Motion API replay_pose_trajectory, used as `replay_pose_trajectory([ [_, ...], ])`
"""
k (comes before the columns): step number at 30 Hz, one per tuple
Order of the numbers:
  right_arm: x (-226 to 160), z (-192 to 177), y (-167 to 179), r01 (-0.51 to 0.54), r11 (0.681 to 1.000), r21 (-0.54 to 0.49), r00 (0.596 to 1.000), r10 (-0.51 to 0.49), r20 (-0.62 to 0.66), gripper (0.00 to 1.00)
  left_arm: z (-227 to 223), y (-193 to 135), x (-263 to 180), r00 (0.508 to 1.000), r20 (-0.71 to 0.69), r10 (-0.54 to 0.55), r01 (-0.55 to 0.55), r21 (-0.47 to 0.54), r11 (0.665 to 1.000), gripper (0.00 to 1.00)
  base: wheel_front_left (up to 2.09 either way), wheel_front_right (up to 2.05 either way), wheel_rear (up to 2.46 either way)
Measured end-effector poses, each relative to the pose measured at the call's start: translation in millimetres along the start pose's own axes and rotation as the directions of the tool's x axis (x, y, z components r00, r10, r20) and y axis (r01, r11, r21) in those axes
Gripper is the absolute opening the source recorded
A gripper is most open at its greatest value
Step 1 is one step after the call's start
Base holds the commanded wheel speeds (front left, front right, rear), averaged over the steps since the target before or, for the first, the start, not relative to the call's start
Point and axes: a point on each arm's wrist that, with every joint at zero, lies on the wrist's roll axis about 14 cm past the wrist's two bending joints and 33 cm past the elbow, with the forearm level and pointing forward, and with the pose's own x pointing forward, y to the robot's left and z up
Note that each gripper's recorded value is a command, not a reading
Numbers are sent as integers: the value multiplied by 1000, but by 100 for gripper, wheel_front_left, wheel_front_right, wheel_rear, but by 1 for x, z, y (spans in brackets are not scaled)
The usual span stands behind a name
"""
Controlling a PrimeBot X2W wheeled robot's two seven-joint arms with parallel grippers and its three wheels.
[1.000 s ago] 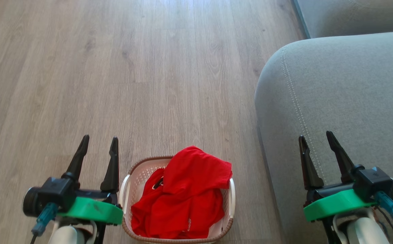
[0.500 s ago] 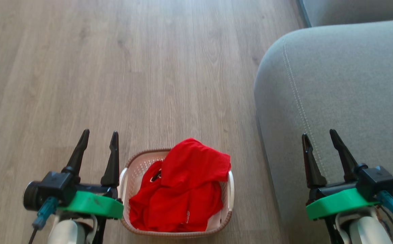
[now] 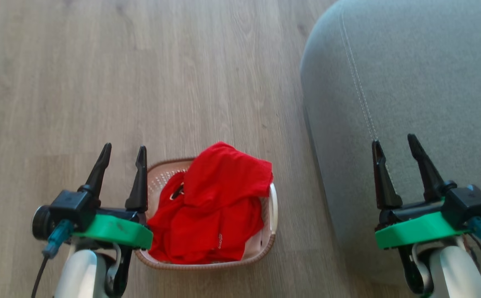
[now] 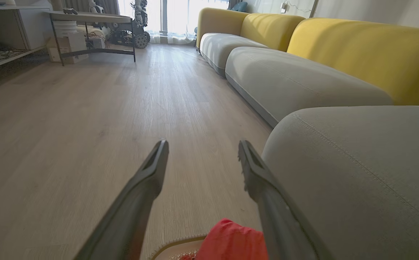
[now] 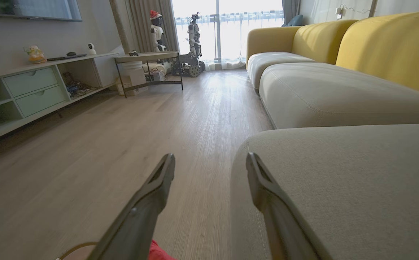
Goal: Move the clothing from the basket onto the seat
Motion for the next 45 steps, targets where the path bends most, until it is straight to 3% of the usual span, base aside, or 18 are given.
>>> replay_pose_trajectory([
  [18, 30, -8, -18, 35, 999, -29, 999, -35, 4, 100, -92, -15, 40, 969, -236, -76, 63, -64, 996, 100, 0, 0, 0],
  [28, 49, -17, -27, 48, 998, -38, 999, -48, 6, 100, -154, -23, 54, 915, -382, -130, 103, -90, 991, 100, 0, 0, 0],
  [45, 84, -32, -39, 57, 997, -60, 998, -55, 29, 100, -269, -19, 53, 714, -684, -149, 78, -134, 988, 100, 0, 0, 0],
])
